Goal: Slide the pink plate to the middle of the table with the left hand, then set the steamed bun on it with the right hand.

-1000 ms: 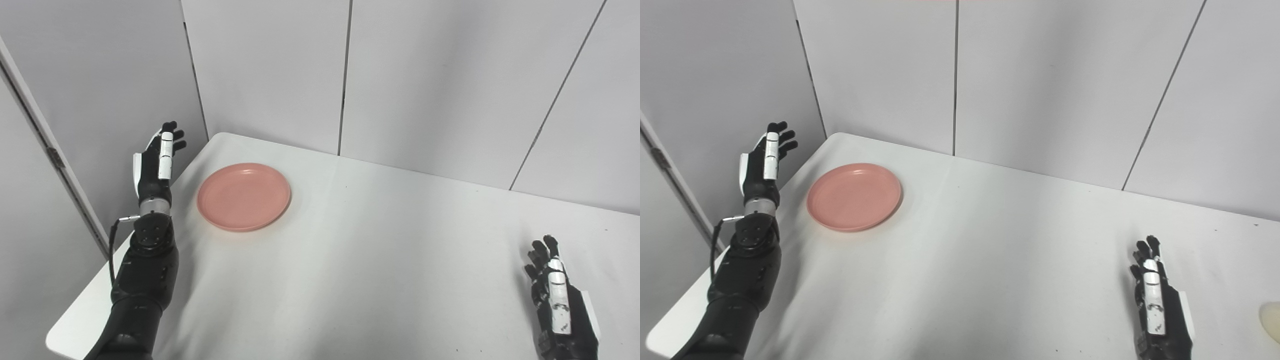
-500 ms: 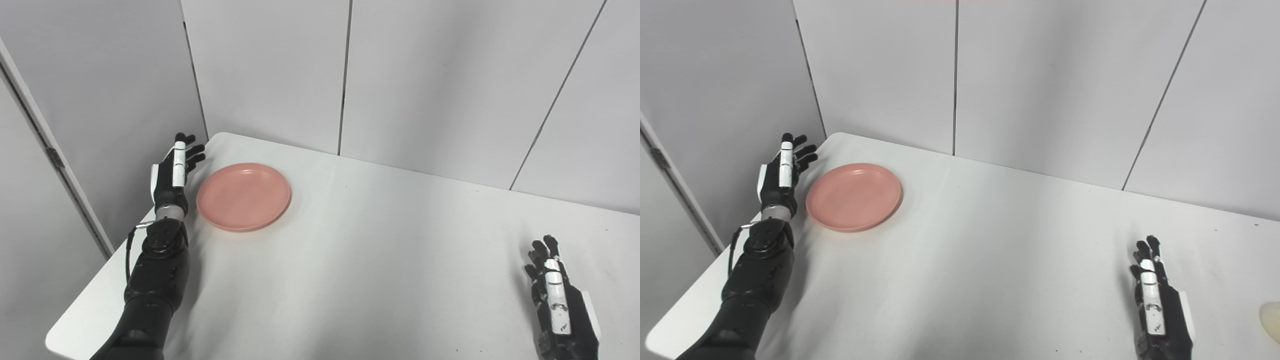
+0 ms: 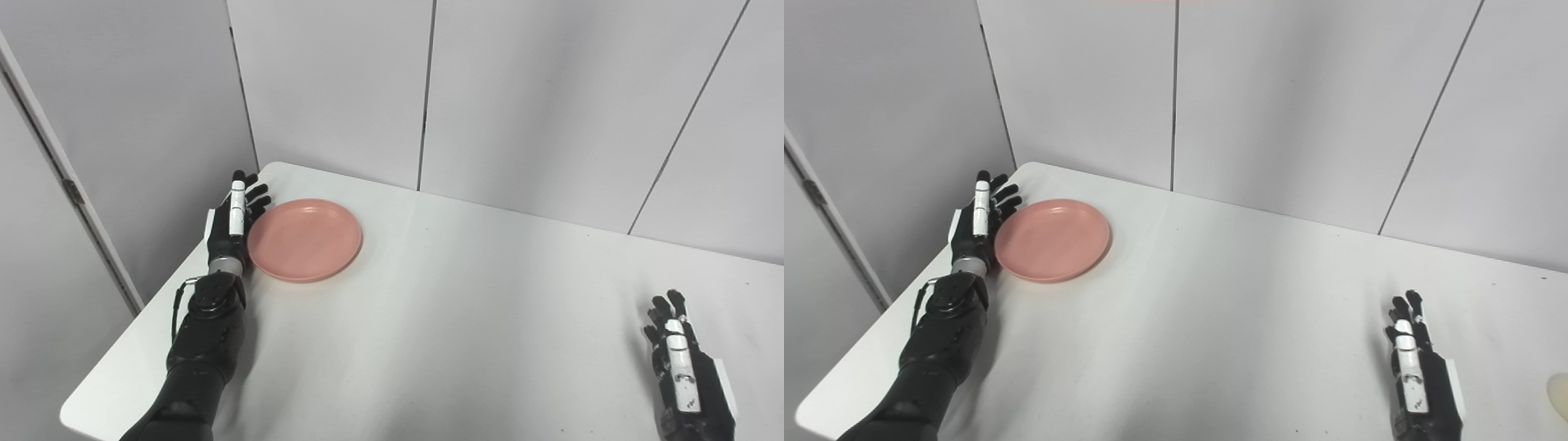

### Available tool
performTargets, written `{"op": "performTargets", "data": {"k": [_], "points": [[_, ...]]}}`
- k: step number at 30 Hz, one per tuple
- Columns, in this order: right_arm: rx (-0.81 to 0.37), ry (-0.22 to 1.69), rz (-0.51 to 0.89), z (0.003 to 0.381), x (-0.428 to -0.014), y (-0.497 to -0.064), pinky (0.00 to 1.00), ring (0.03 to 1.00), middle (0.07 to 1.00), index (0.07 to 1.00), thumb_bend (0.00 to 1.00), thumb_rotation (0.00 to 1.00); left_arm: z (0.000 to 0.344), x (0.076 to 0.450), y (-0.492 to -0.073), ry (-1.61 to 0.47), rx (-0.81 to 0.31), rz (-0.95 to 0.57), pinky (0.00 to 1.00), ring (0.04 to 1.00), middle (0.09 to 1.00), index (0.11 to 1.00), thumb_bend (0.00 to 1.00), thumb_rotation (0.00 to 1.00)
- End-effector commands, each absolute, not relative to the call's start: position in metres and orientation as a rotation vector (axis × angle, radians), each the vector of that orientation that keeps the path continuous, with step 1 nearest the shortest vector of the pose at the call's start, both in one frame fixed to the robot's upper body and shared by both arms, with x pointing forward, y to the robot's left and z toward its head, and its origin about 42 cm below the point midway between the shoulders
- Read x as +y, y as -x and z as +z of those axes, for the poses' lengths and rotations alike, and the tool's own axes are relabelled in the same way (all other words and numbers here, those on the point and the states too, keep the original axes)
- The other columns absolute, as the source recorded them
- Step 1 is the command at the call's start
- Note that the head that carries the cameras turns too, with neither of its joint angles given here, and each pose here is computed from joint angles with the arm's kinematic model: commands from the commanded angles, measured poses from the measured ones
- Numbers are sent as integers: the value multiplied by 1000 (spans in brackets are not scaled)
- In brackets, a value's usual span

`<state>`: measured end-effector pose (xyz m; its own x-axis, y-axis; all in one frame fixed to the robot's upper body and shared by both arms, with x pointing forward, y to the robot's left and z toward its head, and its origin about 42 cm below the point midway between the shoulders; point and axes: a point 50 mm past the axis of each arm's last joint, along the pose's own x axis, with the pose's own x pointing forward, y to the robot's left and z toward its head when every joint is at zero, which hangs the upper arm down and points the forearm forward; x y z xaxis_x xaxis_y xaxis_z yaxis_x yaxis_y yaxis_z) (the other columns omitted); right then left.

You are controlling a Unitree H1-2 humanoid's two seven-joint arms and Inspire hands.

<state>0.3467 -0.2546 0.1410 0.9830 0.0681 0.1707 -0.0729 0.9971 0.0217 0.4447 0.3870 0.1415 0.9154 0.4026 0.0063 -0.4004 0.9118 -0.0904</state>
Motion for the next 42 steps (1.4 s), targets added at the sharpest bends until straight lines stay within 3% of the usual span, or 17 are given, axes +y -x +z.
{"op": "performTargets", "data": {"k": [1,3,9,17,24,31,38,42], "points": [[-244,-23,78,160,-254,-352,1000,996,974,1000,415,881,153,382,-457,105,-26,352,858,780,790,804,782,1000],[-239,-24,80,160,-255,-353,1000,999,977,1000,440,879,153,380,-458,124,-27,331,843,779,785,801,783,1000],[-244,-24,80,160,-254,-353,1000,1000,974,1000,395,875,157,364,-461,193,-54,233,787,774,778,781,801,1000],[-242,-29,74,162,-252,-353,1000,993,961,1000,406,867,161,328,-463,200,-85,95,796,749,775,781,798,1000],[-251,-38,69,162,-251,-353,1000,988,958,997,442,834,155,277,-463,287,-85,-30,774,758,782,824,780,1000],[-255,-40,69,161,-250,-354,1000,989,961,1000,408,846,152,239,-454,308,-58,-107,761,772,792,838,767,1000],[-247,-21,54,160,-248,-354,1000,973,949,994,388,839,142,207,-440,343,-7,-205,786,801,804,831,779,1000],[-262,-4,53,152,-248,-356,1000,948,924,966,428,808,134,190,-423,362,22,-245,858,855,856,844,752,1000]]}}
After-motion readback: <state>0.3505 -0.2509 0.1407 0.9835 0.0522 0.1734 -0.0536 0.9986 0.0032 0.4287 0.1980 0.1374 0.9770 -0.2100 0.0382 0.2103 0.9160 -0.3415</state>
